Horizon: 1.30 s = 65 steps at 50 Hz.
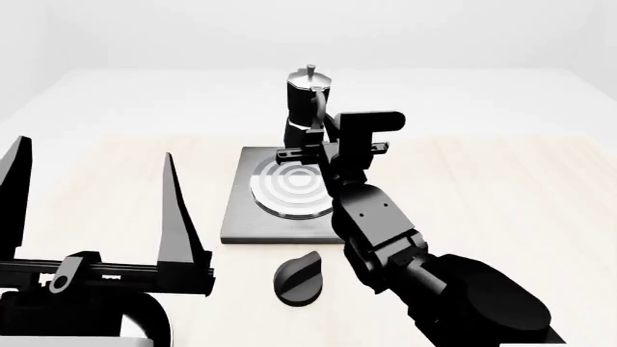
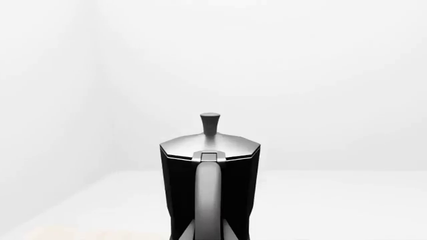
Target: Turn on the stove and put the moka pot on it.
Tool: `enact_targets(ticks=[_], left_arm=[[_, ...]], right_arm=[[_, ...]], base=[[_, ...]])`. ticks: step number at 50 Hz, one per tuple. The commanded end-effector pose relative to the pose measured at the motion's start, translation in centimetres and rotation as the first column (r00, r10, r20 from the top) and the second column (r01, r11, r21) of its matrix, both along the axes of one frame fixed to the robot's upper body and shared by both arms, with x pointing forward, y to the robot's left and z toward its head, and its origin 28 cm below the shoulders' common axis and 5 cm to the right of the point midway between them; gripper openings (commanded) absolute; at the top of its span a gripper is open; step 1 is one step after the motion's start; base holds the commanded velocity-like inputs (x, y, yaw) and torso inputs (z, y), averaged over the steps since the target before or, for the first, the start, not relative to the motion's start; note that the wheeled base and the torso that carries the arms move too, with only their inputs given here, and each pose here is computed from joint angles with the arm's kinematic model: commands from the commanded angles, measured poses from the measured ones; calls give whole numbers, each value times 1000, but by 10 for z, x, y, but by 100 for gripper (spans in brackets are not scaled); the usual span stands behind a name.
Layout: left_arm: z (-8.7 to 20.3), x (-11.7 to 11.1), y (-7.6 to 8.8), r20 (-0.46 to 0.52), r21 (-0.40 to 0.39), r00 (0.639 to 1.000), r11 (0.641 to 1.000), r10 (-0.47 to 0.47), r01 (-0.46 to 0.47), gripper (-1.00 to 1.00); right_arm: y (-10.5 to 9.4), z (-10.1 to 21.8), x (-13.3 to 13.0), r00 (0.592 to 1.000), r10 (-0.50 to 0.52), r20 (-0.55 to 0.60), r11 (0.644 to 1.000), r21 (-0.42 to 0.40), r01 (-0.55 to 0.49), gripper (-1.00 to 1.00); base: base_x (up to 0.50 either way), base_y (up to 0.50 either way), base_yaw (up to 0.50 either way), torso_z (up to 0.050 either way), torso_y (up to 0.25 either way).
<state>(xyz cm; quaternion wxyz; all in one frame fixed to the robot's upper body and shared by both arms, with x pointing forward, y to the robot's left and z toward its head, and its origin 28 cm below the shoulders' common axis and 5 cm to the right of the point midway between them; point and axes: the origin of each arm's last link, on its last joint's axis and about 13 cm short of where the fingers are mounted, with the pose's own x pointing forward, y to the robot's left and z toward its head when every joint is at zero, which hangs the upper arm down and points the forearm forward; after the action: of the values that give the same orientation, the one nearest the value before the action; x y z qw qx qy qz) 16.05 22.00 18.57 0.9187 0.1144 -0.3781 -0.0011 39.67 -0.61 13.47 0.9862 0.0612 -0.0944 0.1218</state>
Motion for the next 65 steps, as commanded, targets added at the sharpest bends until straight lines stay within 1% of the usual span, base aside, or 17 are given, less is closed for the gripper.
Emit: enact_targets(ticks=[1, 4, 9, 11, 12, 14, 17, 21, 25, 29, 31, 41, 44, 48, 59, 60, 65], left_arm=[[-2, 0, -1, -5, 14, 1000, 1000, 4, -4, 100], [-1, 0, -1, -4, 16, 1000, 1000, 3, -3, 100], [-1, 1, -2, -5, 20, 1000, 1000, 4, -4, 100], [-1, 1, -2, -6, 20, 1000, 1000, 5, -5, 100], [-1, 1, -2, -7, 22, 1000, 1000, 5, -5, 100], [-1, 1, -2, -6, 21, 1000, 1000, 6, -6, 100], [-1, 1, -2, -8, 22, 1000, 1000, 5, -5, 100], [-1, 2, -2, -12, 21, 1000, 1000, 5, -5, 100], [-1, 2, -2, -12, 22, 1000, 1000, 6, -6, 100], [-1, 2, -2, -15, 24, 1000, 1000, 8, -8, 100], [-1, 2, -2, -14, 24, 1000, 1000, 7, -7, 100], [-1, 2, -2, -13, 19, 1000, 1000, 1, -1, 100], [-2, 2, -3, -15, 20, 1000, 1000, 0, 0, 100], [-2, 2, -2, -14, 17, 1000, 1000, 1, -1, 100], [-3, 2, -3, -17, 17, 1000, 1000, -1, 1, 100], [-4, 2, -3, -17, 15, 1000, 1000, -2, 2, 100], [-3, 2, -3, -15, 15, 1000, 1000, -2, 3, 100]], right_arm=[[1, 10, 3, 999, -20, 50, 999, -33, 21, -100], [-1, 4, 1, 998, -34, 56, 999, -31, 36, -100], [-2, 13, 5, 997, -46, 62, 998, -29, 48, -100], [-2, 5, 2, 997, -46, 63, 998, -28, 48, -100], [-1, 13, 5, 997, -45, 66, 998, -32, 47, -100], [-3, 5, 2, 997, -48, 65, 998, -31, 50, -100], [-2, 13, 5, 997, -48, 68, 998, -32, 51, -100], [-3, 5, 2, 996, -50, 69, 998, -34, 53, -100], [-1, 13, 5, 996, -47, 75, 998, -31, 50, -100], [-2, 8, 3, 995, -46, 87, 998, -27, 48, -100], [-1, 14, 5, 995, -46, 93, 999, -21, 48, -100], [-1, 14, 4, 994, -42, 101, 999, -17, 44, -100], [-2, 6, 2, 994, -42, 105, 999, -16, 44, -100], [-1, 14, 4, 992, -38, 117, 999, -10, 39, -100], [0, 18, 4, 987, -34, 158, 999, 11, 33, -100], [-1, 13, 2, 986, -33, 164, 999, 16, 31, -100], [0, 20, 4, 983, -32, 179, 999, 21, 29, -100]], base=[[0, 0, 0, 0, 0], [0, 0, 0, 0, 0], [0, 0, 0, 0, 2], [0, 0, 0, 0, 0], [0, 0, 0, 0, 0], [0, 0, 0, 0, 5], [0, 0, 0, 0, 0], [0, 0, 0, 0, 2], [0, 0, 0, 3, 0], [0, 0, -1, 0, -89], [0, 0, 0, 0, -118], [-1, 0, 0, 0, -127], [0, 0, 0, 0, -141], [0, 0, -1, 0, -142], [-1, 0, 0, 0, -141], [0, 0, 0, 0, -141], [0, 0, 0, 0, -141]])
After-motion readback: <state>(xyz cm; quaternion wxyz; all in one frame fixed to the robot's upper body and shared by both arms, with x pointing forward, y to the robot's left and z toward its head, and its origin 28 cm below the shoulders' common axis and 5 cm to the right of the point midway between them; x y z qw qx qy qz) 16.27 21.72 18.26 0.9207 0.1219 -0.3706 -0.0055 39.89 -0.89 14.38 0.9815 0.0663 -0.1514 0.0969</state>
